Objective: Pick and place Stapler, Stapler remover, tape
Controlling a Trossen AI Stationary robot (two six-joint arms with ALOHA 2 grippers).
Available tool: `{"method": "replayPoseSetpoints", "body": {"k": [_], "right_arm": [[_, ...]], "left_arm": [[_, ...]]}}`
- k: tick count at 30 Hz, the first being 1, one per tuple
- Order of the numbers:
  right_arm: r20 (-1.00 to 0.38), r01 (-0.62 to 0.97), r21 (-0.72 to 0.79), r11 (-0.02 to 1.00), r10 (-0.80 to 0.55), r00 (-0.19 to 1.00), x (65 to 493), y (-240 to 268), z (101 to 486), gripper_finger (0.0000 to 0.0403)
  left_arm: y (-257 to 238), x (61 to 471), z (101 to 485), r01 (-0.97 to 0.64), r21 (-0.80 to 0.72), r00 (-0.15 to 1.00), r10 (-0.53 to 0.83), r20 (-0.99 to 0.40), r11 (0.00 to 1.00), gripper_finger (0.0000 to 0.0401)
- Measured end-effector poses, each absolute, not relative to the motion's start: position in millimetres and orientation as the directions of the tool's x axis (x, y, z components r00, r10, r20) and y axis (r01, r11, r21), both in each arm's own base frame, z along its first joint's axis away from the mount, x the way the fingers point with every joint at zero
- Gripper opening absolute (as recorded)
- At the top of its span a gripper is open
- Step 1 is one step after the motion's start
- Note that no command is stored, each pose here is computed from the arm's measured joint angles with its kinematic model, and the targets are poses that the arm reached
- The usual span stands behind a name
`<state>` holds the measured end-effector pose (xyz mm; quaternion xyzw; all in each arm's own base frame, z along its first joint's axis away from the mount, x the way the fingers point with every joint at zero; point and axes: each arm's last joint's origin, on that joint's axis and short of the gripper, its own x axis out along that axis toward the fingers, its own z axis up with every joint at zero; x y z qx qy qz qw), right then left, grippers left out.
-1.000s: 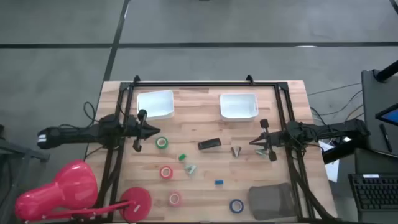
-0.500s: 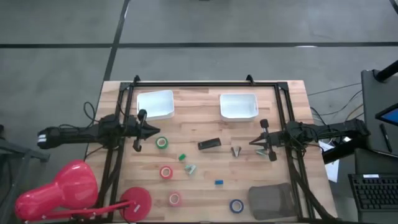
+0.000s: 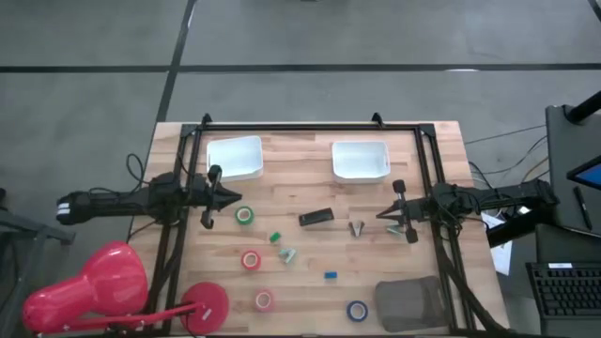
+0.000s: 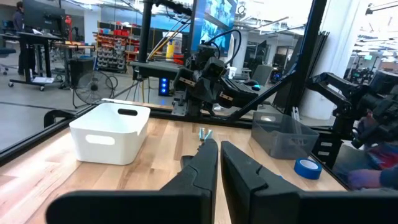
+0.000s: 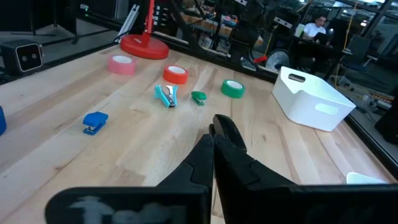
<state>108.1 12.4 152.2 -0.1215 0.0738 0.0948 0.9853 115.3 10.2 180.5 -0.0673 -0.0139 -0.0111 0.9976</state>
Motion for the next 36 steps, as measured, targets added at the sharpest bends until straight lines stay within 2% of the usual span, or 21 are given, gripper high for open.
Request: {"method": "replayPoseSetpoints", "body": {"k": [16,18,21,24,30,36], "right_arm": [[-0.157,-0.202,-0.223,0.953,0.170,0.973,108.3,12.4,153.3,0.0009],[-0.151,-0.202,-0.174,0.964,0.176,0.973,108.3,12.6,153.8,0.0009],[-0.146,-0.197,0.013,0.980,0.197,0.969,108.3,13.2,154.3,0.0009],[-0.069,-0.186,0.100,0.977,0.193,0.979,109.1,13.2,161.9,0.0009],[0.148,-0.300,0.166,0.939,0.277,0.949,107.8,15.6,183.0,0.0009],[0.276,-0.454,0.337,0.825,0.375,0.885,105.3,18.4,196.3,0.0009]], "left_arm": [[10.2,115.3,180.4,0.024,-0.134,0.999,-0.020,0.029,0.991,0.0023],[10.2,115.3,180.3,0.024,-0.134,0.999,-0.020,0.028,0.991,0.0023],[10.2,115.3,180.3,0.024,-0.134,0.999,-0.020,0.029,0.991,0.0023],[10.2,115.3,180.4,0.024,-0.134,0.999,-0.020,0.029,0.991,0.0023],[10.2,115.3,180.5,0.024,-0.134,0.999,-0.020,0.029,0.991,0.0023],[10.2,115.3,180.4,0.024,-0.134,0.999,-0.020,0.029,0.991,0.0023]]}}
